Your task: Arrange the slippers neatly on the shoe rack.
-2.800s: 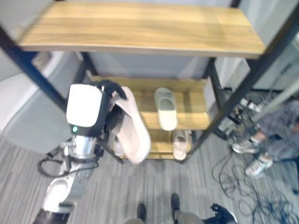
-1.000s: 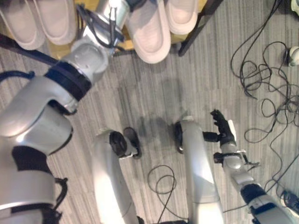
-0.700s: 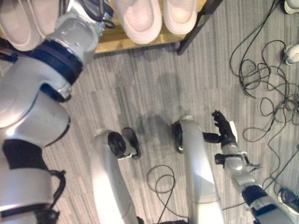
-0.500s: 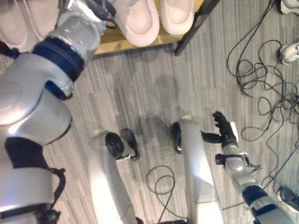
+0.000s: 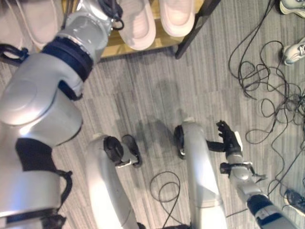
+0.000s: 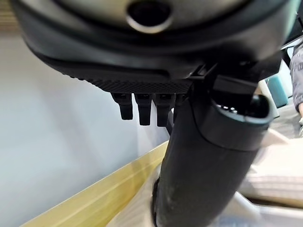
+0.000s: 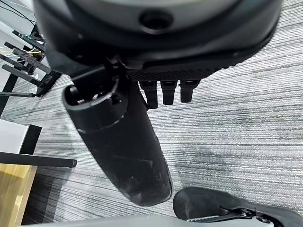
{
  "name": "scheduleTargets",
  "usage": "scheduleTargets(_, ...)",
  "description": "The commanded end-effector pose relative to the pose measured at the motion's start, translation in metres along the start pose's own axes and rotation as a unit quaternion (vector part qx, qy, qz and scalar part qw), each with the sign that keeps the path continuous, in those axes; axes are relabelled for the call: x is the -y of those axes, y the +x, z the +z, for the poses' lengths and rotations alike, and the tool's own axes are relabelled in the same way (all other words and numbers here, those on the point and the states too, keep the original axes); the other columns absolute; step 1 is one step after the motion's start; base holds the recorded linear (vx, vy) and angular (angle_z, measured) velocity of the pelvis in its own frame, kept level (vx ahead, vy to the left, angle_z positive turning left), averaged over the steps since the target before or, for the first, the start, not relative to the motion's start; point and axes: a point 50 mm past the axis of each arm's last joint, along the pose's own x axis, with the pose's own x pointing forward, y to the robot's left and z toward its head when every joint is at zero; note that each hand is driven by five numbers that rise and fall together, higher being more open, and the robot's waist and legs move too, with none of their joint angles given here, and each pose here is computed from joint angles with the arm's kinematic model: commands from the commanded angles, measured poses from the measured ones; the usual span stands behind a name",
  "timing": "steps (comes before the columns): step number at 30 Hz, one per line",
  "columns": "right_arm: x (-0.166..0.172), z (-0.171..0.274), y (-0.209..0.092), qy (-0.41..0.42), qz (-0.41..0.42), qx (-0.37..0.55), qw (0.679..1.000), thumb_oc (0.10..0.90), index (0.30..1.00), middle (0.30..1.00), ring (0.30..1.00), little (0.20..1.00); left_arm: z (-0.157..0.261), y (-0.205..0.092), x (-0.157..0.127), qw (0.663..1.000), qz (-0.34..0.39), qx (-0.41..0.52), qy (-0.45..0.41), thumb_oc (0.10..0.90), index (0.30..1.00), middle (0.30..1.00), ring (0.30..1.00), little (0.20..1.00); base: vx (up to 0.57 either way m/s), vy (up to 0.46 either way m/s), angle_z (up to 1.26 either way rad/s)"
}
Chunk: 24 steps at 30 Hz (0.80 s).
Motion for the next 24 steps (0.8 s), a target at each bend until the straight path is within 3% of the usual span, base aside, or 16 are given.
scheduleTargets(1,-0.005,0.011,-0.005,0.053,-0.003,0.038,0.998,0.800,0.900,0.900,0.900,0.900,-0.081,0.034,-0.073,0.987,0.070,-0.128,0.064,0.800,0.900,0.900,0.900,0.900,0.00,0.000,0.00)
scheduleTargets(15,-0.017,-0.011,-0.017,0.014,0.045,-0.015,0.999,0.800,0.900,0.900,0.900,0.900,-0.062,0.035,-0.058,0.989,0.010,-0.137,-0.060,0.800,0.900,0.900,0.900,0.900,-0.03,0.004,0.02)
scheduleTargets(24,-0.025,-0.021,-0.020,0.004,0.067,-0.043,0.997,0.800,0.900,0.900,0.900,0.900,-0.045,0.038,-0.061,0.988,0.029,-0.117,-0.096,0.800,0.900,0.900,0.900,0.900,0.00,0.001,0.00)
